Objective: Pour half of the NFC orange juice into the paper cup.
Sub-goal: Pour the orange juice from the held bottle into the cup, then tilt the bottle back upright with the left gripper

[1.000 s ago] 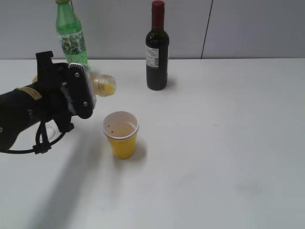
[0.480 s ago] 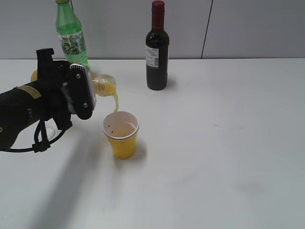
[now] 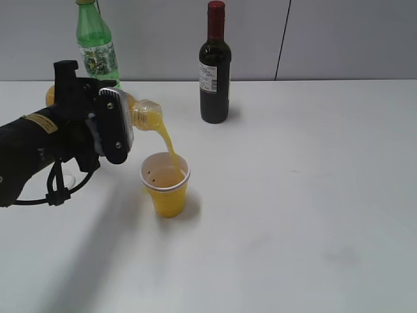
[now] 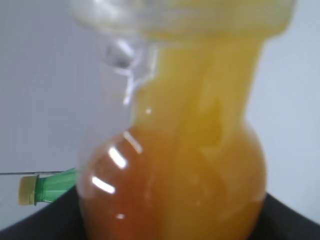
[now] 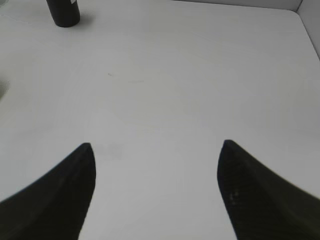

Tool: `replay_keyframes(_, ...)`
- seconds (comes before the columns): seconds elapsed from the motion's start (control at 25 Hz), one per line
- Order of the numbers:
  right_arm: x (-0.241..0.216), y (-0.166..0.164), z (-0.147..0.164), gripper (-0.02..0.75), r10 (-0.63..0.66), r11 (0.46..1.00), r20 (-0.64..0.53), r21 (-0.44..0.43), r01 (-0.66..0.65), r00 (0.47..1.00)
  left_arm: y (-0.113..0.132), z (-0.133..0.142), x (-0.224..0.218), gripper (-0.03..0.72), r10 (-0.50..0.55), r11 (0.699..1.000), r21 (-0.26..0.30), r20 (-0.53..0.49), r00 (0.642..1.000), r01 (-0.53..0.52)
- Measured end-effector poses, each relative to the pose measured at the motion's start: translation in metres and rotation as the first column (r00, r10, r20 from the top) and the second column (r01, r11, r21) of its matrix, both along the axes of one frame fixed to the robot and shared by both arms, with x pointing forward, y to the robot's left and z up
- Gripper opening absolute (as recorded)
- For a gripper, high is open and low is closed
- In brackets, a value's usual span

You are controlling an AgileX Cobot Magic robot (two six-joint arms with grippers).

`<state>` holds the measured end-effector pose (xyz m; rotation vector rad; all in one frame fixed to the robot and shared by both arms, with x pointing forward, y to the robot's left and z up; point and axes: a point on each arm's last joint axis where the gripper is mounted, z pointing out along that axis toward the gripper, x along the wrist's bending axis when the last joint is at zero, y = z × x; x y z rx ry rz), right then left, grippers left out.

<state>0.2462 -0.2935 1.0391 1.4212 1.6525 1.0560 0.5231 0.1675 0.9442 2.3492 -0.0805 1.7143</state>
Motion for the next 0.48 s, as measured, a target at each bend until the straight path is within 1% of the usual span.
replay_keyframes(0.48, 0.0, 0.0, 0.0, 0.572, 0.0, 1.0, 0.0, 0.001, 0.0, 1.0, 0.0001, 0.0028, 0.0008, 0.471, 0.001, 1.0, 0.0, 0.033, 0.999, -0.001)
